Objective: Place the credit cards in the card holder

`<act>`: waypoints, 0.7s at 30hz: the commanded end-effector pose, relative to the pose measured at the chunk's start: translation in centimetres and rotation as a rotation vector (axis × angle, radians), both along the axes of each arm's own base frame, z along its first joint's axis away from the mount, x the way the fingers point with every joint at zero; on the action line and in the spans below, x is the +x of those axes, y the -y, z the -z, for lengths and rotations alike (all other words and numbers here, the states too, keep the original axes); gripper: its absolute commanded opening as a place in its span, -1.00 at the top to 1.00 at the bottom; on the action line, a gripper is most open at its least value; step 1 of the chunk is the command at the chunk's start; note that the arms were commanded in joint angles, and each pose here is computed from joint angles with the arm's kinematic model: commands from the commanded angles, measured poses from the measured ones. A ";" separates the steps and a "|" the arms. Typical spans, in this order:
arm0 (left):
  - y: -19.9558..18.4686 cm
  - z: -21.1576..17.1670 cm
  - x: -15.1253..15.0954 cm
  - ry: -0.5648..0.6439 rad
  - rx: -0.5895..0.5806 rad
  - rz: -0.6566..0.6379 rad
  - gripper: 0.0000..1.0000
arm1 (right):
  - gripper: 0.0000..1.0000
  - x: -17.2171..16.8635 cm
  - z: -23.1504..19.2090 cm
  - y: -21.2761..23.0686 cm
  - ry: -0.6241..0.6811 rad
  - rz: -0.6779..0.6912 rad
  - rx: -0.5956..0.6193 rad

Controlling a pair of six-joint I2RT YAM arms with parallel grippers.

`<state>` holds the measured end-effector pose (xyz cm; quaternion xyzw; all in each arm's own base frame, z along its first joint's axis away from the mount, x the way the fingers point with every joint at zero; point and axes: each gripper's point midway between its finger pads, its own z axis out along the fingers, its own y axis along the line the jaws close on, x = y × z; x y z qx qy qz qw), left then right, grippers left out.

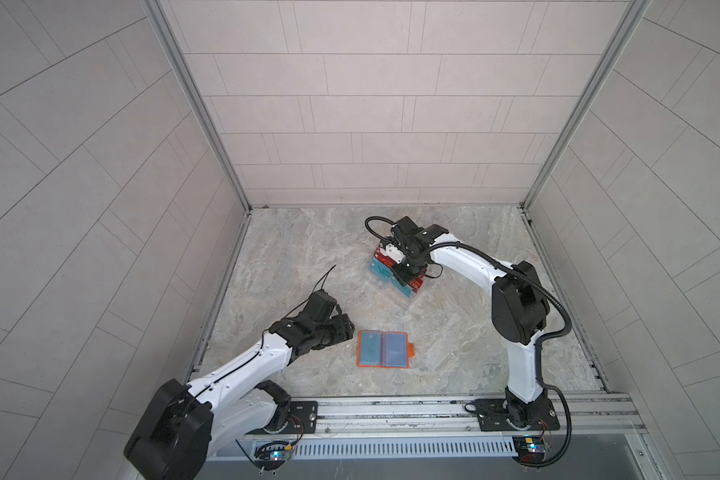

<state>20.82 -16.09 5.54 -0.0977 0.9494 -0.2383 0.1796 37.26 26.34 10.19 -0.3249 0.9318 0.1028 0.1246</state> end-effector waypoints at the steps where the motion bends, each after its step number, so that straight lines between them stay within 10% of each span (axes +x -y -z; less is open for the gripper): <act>1: 0.1 -1.3 0.6 0.024 -0.012 -0.007 -0.41 | 1.00 0.1 -3.2 0.2 0.062 -0.033 0.022; 10: 0.2 -1.7 0.6 0.038 -0.021 0.000 -0.40 | 1.00 -0.5 -7.6 -0.7 0.057 0.003 0.205; 21: 1.2 -3.4 1.0 0.124 -0.073 0.042 -0.30 | 1.00 -7.7 -7.8 -4.7 -0.300 0.152 0.679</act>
